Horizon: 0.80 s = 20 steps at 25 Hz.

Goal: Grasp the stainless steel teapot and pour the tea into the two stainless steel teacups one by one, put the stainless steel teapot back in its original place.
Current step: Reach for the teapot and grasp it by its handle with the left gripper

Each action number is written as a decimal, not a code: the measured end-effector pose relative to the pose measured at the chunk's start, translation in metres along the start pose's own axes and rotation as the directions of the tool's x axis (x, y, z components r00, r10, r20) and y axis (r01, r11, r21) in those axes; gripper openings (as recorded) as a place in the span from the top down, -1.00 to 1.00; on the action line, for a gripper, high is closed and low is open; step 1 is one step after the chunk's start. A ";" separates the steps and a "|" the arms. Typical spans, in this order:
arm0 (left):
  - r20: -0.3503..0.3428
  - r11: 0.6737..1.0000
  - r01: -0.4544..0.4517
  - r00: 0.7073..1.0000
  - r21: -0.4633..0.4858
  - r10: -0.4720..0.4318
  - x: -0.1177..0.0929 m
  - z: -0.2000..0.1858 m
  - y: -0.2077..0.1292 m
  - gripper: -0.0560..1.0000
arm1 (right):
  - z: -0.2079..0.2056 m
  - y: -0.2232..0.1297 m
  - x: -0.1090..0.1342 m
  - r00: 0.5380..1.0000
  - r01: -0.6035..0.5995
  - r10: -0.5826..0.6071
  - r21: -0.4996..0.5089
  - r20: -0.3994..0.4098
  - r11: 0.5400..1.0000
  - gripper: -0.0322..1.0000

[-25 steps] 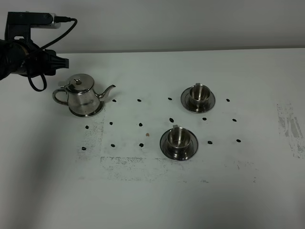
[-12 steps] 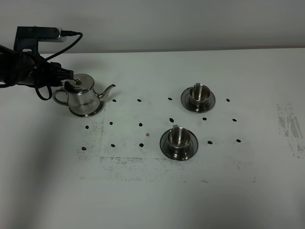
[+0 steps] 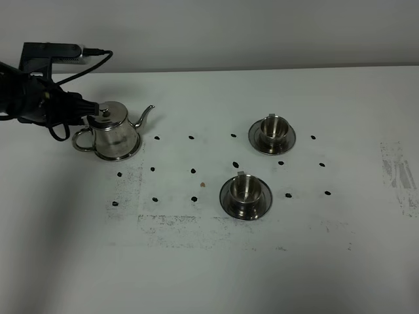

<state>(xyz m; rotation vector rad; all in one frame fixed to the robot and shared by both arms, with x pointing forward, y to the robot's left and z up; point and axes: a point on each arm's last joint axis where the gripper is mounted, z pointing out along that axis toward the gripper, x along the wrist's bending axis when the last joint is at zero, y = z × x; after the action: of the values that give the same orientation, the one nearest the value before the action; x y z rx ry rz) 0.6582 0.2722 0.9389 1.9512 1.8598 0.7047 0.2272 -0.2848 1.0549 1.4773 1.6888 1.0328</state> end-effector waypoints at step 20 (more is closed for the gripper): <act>-0.024 0.989 -0.094 0.995 0.117 0.098 -0.005 -0.002 -0.011 -0.11 | 0.000 0.000 0.000 1.000 0.000 0.000 0.000 0.000 1.000 0.18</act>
<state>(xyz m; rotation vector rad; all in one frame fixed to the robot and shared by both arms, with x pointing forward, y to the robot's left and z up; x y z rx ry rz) 0.6485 0.2680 0.9338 2.1267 1.8730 0.6709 0.2272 -0.2848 1.0549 1.4773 1.6888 1.0328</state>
